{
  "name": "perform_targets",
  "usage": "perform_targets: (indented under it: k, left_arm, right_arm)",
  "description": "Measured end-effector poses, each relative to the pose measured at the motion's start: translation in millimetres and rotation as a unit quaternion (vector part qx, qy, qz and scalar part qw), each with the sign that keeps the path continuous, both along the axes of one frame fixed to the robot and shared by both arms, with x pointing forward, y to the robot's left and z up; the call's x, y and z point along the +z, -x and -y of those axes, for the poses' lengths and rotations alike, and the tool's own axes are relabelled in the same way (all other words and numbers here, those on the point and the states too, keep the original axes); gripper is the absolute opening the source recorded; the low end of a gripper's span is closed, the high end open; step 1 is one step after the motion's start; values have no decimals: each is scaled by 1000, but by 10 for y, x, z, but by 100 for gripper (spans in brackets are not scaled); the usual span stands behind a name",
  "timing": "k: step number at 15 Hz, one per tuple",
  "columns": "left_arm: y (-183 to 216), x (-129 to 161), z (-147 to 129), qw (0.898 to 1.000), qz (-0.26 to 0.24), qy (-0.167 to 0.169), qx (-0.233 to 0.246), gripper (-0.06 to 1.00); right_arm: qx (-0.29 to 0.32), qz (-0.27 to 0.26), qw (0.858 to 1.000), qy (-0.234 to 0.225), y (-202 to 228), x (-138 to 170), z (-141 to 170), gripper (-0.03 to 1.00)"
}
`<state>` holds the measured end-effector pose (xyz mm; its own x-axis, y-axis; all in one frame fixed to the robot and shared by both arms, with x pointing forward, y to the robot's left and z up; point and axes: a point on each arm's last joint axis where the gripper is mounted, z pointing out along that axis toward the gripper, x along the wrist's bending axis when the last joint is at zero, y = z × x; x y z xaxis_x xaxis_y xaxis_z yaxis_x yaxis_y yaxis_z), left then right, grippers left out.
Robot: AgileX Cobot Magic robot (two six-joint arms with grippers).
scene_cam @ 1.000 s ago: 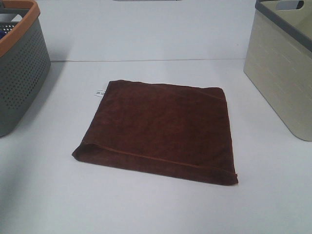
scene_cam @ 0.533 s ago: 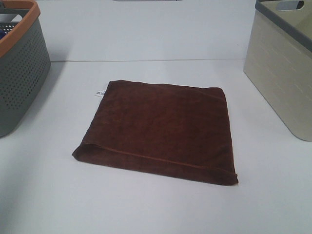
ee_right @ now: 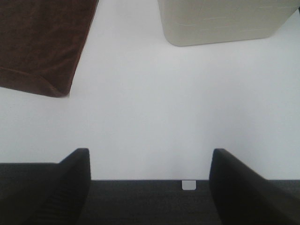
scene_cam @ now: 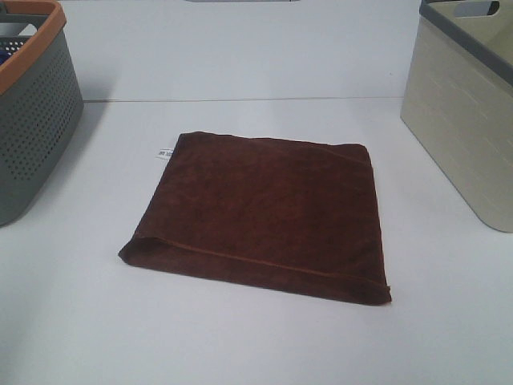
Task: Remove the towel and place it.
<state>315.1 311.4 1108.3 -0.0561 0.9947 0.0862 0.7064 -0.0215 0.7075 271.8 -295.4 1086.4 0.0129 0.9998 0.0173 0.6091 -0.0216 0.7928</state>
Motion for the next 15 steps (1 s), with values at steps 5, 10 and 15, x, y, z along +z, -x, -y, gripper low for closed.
perform_targets:
  k: [5,10,15]
  left_arm:
    - [312,-151,19,1000,27,8,10,74]
    - [622,-375,43,992,121,14,15,74]
    - [822,-525,103,986,167,6,-21,74]
  right_arm:
    - [-2,110,994,19,449,-108,-24,63]
    - [-2,101,995,19,443,-245,-22,63]
    - [-2,92,996,19,396,-328,-17,63]
